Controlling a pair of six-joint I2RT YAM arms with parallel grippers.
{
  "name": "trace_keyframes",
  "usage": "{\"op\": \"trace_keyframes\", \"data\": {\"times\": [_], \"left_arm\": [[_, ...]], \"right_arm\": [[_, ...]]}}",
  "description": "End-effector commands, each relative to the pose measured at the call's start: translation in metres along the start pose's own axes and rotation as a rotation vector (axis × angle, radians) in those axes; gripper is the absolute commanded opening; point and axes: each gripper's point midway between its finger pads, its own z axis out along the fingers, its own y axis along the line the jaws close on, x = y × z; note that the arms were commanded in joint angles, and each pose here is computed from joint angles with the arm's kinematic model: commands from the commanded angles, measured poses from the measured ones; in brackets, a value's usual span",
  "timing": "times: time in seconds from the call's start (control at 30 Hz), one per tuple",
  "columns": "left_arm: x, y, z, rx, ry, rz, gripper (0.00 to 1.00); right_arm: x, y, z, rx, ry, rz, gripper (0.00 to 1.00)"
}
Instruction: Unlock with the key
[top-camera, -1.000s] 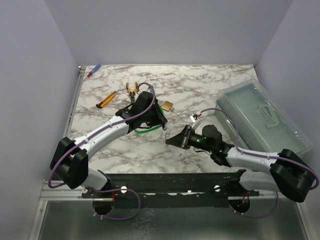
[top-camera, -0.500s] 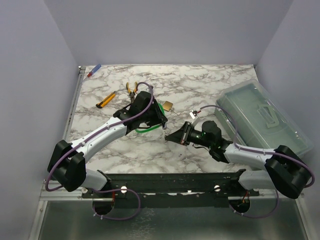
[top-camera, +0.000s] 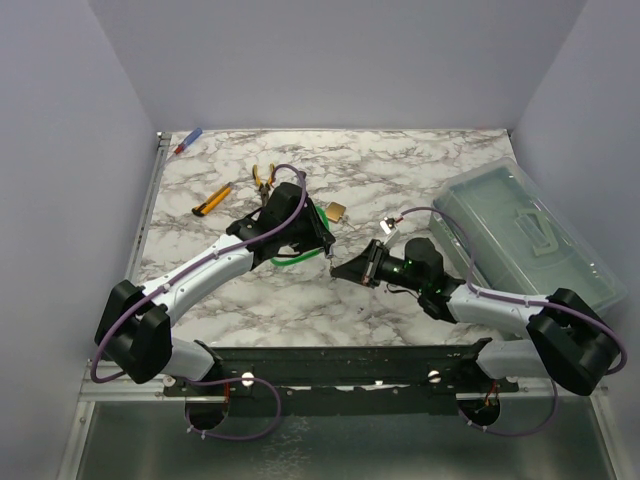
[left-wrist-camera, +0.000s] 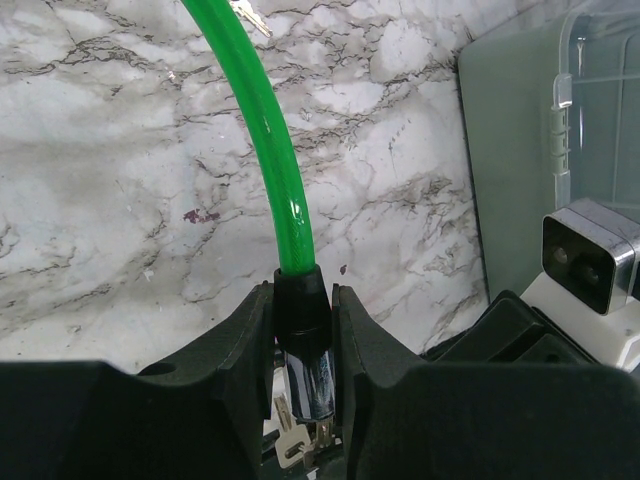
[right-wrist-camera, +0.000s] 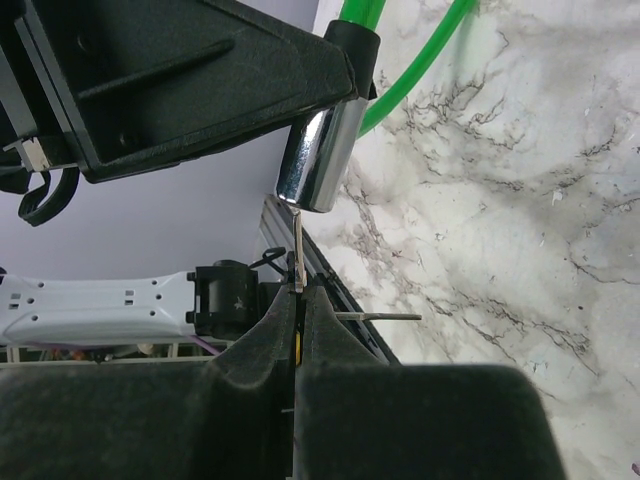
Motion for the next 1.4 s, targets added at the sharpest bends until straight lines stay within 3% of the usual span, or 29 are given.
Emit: {"op": "trace_keyframes", "data": {"times": [0.0,1.37], "left_arm": [[-0.0081,-0.0133,-0.0081,0.062,-0.028,-0.003,0.00],[-0.0073,-0.0128,-0.0088,0.069,-0.030,-0.007,0.00]], "right_arm": [[-0.0071,0.0081,0.0024,-0.030,0.000,-0.023,0.00],[-0.0147,0.0040,0.0024,-0.043,-0.011,-0.009,0.00]]}}
